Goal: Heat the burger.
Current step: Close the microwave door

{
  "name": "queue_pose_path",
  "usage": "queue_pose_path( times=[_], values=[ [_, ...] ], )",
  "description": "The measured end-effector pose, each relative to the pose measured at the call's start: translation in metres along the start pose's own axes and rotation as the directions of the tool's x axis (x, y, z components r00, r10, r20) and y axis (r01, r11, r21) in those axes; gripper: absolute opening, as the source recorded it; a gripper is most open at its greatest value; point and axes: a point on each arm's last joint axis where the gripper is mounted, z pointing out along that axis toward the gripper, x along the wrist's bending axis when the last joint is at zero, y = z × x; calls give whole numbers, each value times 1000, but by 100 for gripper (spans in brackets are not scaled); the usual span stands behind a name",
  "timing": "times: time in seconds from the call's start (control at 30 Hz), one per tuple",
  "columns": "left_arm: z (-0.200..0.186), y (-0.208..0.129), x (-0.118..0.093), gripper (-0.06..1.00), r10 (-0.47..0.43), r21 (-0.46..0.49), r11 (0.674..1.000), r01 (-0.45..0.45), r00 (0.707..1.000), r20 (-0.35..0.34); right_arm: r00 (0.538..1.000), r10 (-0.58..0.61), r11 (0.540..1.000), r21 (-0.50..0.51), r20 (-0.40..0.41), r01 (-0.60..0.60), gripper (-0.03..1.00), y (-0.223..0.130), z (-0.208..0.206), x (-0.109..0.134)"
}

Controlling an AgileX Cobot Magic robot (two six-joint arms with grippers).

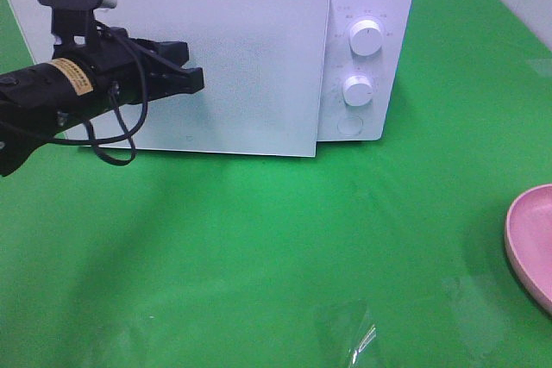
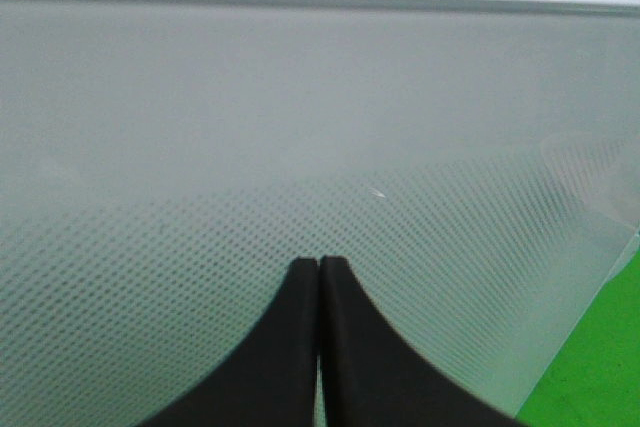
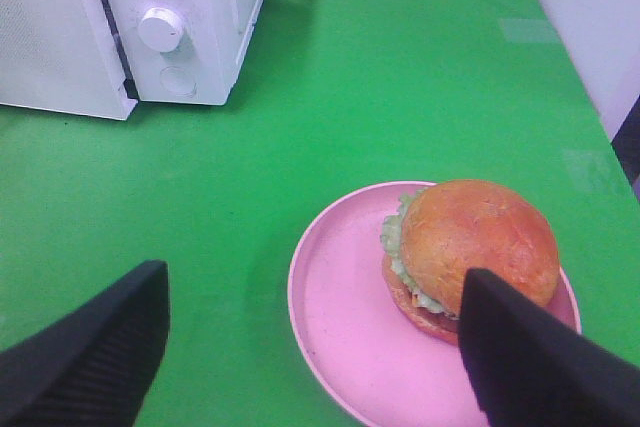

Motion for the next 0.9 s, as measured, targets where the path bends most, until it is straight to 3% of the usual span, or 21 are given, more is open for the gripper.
queue_pose_path(
  times=[0.17,0.43,0.9],
  values=[
    [16,4,-8,0,-2,2,1000,2,1000,10,1000,0,1000,0,0,0,76,0,0,0],
    [45,3,-35,0,65,49,996,-68,995,70,1000,0,1000,0,0,0,76,0,0,0],
    [75,6,-51,0,79,63,994,-85,992,96,1000,0,1000,0,0,0,76,0,0,0]
  ],
)
